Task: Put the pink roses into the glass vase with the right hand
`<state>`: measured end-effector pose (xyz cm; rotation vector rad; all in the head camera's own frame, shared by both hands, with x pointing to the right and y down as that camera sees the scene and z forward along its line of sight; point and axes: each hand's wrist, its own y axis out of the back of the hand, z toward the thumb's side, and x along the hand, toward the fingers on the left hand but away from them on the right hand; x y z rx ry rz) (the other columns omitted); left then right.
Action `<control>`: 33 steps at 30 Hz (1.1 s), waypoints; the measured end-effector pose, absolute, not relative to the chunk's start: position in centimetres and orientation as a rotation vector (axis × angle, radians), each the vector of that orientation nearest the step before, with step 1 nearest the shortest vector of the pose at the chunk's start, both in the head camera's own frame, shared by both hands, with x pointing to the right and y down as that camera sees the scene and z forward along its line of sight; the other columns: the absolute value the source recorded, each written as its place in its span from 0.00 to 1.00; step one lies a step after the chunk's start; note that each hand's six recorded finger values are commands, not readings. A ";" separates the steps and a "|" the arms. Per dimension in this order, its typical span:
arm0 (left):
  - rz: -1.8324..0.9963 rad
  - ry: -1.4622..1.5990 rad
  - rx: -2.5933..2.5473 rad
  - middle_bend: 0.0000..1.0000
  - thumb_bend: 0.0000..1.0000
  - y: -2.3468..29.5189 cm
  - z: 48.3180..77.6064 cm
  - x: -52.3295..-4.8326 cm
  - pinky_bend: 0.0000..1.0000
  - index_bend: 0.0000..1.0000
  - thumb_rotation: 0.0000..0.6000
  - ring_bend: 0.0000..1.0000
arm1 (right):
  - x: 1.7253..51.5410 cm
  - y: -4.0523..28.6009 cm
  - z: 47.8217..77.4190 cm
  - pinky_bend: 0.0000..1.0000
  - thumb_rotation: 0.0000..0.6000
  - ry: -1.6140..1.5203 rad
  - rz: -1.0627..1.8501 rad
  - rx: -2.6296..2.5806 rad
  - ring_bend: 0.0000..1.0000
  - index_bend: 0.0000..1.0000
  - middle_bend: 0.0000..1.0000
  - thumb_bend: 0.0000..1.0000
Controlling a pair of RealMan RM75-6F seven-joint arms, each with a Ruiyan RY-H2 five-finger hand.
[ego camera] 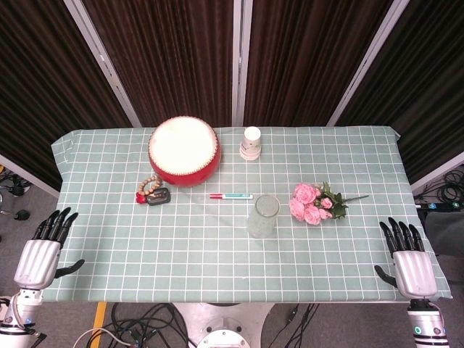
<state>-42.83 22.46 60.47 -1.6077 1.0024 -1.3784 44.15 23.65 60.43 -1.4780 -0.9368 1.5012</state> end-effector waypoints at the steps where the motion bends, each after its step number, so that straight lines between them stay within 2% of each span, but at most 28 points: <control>1: -1.382 1.003 -1.606 0.00 0.00 22.4 60.4 -42.8 0.16 0.07 1.00 0.00 | 44.2 23.6 60.3 0.00 1.00 -0.939 1.501 -1.476 0.00 0.00 0.00 0.07; 19: -1.362 1.014 -1.616 0.00 0.00 22.4 60.3 -42.6 0.16 0.07 1.00 0.00 | 44.8 23.5 60.2 0.00 1.00 -0.921 1.533 -1.482 0.00 0.00 0.00 0.07; 26: -1.379 0.991 -1.595 0.00 0.00 22.7 61.0 -43.0 0.16 0.07 1.00 0.00 | 44.8 22.8 61.2 0.00 1.00 -0.888 1.577 -1.511 0.00 0.00 0.00 0.09; 33: -1.384 1.000 -1.600 0.00 0.00 22.7 61.1 -43.5 0.16 0.07 1.00 0.00 | 43.0 20.0 62.8 0.00 1.00 -0.822 1.527 -1.491 0.00 0.00 0.00 0.09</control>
